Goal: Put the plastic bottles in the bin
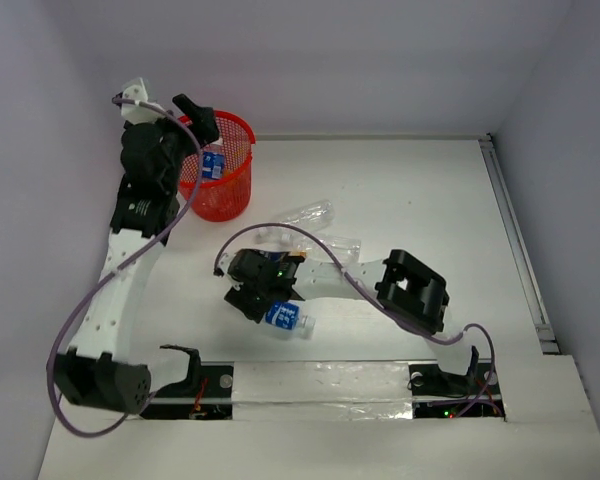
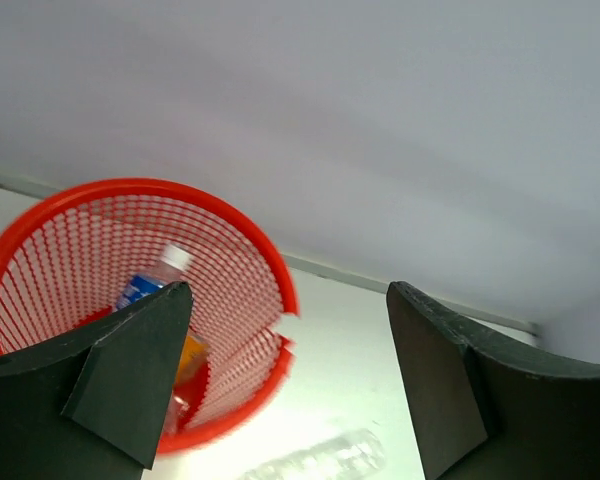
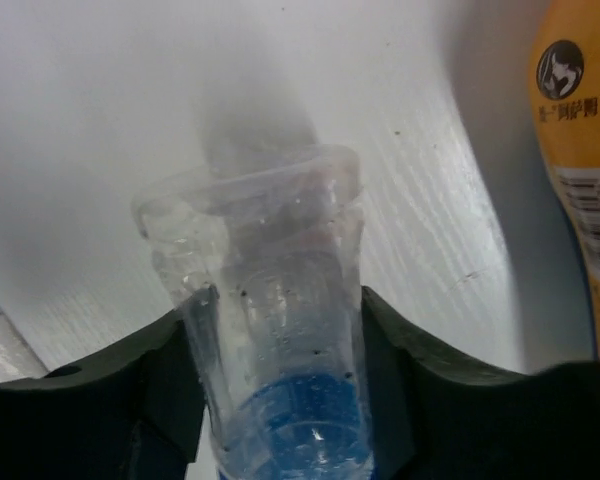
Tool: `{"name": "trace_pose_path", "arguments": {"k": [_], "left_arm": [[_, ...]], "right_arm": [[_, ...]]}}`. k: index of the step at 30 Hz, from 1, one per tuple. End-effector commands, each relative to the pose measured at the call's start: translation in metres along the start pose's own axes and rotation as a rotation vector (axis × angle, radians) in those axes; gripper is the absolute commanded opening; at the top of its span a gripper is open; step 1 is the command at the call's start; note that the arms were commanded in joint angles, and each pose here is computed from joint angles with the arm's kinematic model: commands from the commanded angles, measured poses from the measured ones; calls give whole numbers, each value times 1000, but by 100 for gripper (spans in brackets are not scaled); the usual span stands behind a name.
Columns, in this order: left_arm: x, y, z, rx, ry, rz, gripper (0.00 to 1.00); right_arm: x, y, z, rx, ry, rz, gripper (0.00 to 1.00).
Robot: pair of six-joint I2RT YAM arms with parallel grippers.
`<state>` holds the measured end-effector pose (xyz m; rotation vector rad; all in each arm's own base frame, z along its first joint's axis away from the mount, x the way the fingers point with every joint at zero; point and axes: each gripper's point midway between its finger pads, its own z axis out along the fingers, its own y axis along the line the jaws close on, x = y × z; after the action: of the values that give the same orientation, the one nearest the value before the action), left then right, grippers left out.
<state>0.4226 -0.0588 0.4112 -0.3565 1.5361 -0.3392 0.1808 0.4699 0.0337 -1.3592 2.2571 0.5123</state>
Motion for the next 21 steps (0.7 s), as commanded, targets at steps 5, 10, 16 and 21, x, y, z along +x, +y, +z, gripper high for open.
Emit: {"name": "trace_pose_path", "arguments": {"k": [5,10,16,21], "left_arm": [[-8,-15,-86,143,12,-107,74],[13,-8,-122,171,62,-124,72],[45,28,-150,55,62,-227,68],[80,54,-166,-19,91,-292,62]], "right_arm": [[-57,18,-66,-35,-201,6,46],[-125,2,-161,14,-462,30,46],[-204,-58,-258,64,-777,163,46],[-275,-118,-321,60,-1076,285,45]]}}
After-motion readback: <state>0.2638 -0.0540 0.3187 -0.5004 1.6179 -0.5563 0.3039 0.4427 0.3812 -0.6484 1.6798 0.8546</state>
